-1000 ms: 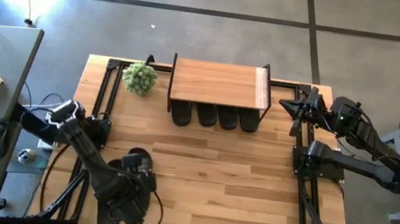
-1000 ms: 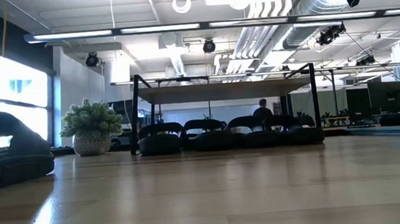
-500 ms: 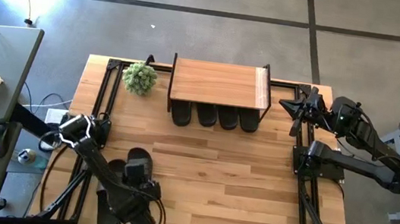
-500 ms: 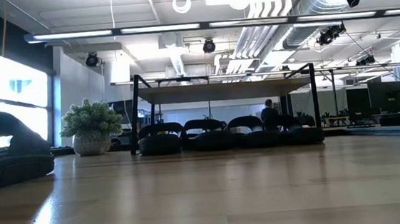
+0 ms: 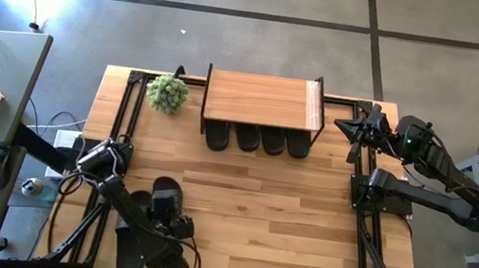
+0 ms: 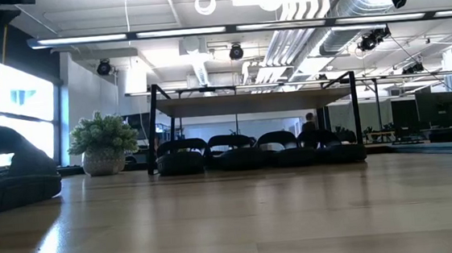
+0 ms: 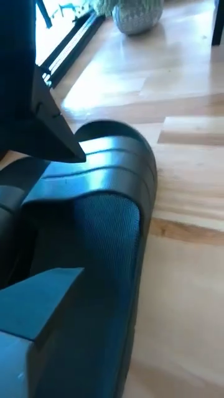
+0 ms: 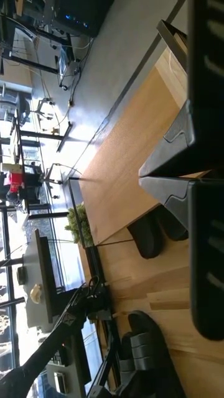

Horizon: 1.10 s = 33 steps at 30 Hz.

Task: Pick and place slides into the shelf
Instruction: Put the black slipper on the shelf

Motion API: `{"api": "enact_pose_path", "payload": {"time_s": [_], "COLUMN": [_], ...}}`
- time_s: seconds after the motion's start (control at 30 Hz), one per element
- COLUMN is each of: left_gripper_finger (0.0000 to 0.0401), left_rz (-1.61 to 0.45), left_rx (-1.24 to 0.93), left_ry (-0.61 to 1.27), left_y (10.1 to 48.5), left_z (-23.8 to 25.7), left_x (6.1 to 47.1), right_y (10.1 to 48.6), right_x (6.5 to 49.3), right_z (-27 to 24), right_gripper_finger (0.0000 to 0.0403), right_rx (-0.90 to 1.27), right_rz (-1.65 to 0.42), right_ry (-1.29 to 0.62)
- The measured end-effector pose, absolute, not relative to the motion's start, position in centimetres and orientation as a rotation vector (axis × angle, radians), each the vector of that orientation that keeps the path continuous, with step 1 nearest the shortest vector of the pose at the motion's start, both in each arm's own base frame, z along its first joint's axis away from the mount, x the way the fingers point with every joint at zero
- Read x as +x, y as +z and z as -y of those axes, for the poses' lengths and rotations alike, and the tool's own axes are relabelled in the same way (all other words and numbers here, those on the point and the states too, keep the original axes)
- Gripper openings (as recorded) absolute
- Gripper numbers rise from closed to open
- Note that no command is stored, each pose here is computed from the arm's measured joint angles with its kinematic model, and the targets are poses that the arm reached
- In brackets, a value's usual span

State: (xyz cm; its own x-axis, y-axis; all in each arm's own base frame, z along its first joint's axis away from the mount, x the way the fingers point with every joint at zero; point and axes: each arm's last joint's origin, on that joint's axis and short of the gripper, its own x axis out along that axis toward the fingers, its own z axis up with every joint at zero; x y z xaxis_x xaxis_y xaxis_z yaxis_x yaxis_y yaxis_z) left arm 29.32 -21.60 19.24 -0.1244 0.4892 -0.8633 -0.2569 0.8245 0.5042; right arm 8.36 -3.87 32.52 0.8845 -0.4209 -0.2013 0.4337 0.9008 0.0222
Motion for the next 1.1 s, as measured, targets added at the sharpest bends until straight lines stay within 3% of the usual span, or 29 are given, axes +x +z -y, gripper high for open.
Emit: {"api": "enact_pose_path", "payload": {"time_s": [0.27, 0.87, 1.1], "left_gripper_finger": [0.0284, 0.0262, 0.0211], "left_rz": [-1.618, -1.683, -1.661], "left_rx": [0.186, 0.207, 0.271], "left_ry": [0.714, 0.864, 0.885], "left_y": [17.3, 12.9, 12.9], "left_z": [20.0, 16.3, 16.1], "left_x": [29.6, 27.9, 27.8], "right_y": [32.5, 32.5, 32.4], "right_x": [8.4, 8.3, 8.3], "right_z": [3.9, 3.9, 3.9], "right_gripper_finger": [0.0000, 0.0000, 0.0000], "right_rx": [0.067, 0.068, 0.069], "right_rz": [-0.194, -0.200, -0.202], "right_ry": [-0.445, -0.445, -0.445]}}
